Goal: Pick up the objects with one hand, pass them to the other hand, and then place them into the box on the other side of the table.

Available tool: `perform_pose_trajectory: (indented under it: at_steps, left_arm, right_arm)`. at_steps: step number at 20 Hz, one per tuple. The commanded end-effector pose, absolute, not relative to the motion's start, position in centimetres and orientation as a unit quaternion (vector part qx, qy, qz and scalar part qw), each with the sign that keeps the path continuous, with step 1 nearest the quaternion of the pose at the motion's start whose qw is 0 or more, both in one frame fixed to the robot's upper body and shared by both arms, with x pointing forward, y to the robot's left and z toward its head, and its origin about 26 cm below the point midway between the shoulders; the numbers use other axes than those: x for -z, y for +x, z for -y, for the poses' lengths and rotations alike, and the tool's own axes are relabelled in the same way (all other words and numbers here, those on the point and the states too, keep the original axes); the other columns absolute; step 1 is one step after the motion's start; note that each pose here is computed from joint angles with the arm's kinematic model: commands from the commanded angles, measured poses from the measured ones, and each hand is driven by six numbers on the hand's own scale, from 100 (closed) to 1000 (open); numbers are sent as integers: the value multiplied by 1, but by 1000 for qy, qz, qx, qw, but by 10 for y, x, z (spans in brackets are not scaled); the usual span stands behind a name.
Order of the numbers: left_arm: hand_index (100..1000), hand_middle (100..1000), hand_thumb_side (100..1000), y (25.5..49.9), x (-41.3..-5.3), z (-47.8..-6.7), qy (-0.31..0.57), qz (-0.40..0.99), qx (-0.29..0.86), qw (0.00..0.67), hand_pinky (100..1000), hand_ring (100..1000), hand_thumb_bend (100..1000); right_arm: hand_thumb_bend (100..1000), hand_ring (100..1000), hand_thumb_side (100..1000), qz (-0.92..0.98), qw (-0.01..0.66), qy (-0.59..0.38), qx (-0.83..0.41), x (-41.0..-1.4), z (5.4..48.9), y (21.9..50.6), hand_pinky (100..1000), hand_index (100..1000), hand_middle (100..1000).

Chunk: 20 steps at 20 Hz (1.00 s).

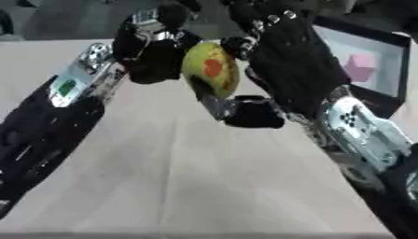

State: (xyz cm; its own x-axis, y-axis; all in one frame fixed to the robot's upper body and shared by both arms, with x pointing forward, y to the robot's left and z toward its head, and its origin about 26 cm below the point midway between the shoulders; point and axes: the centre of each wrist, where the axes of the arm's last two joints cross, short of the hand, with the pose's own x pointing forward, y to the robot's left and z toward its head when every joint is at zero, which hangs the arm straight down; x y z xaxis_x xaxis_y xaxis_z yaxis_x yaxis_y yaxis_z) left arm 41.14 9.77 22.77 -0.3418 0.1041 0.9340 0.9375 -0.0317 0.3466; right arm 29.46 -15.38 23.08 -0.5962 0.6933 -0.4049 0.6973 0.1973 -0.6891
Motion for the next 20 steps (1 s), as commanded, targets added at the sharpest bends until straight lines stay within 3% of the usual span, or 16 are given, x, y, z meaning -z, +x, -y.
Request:
perform_pose_trajectory:
  at_steps: [1, 9, 15, 20]
  left_arm:
    - [641, 513, 1000, 406, -244, -93, -441, 596, 577, 344, 648, 541, 340]
    - [642, 513, 1000, 408, -242, -95, -435, 597, 577, 347, 649, 541, 322]
    - [648, 517, 1000, 412, -242, -101, -427, 604, 574, 353, 650, 543, 302]
    - [646, 515, 1000, 418, -246, -116, -417, 619, 563, 355, 646, 539, 276]
  right_arm:
    - [100, 673, 863, -780, 11, 460, 423, -239, 156, 295, 671, 363, 1000]
    - [100, 629, 773, -788, 12, 470, 398, -241, 158, 295, 624, 239, 1000]
    - [100, 595, 712, -801, 16, 470, 371, -241, 158, 295, 505, 195, 1000]
    - [100, 532, 594, -809, 24, 472, 349, -242, 160, 296, 370, 172, 1000]
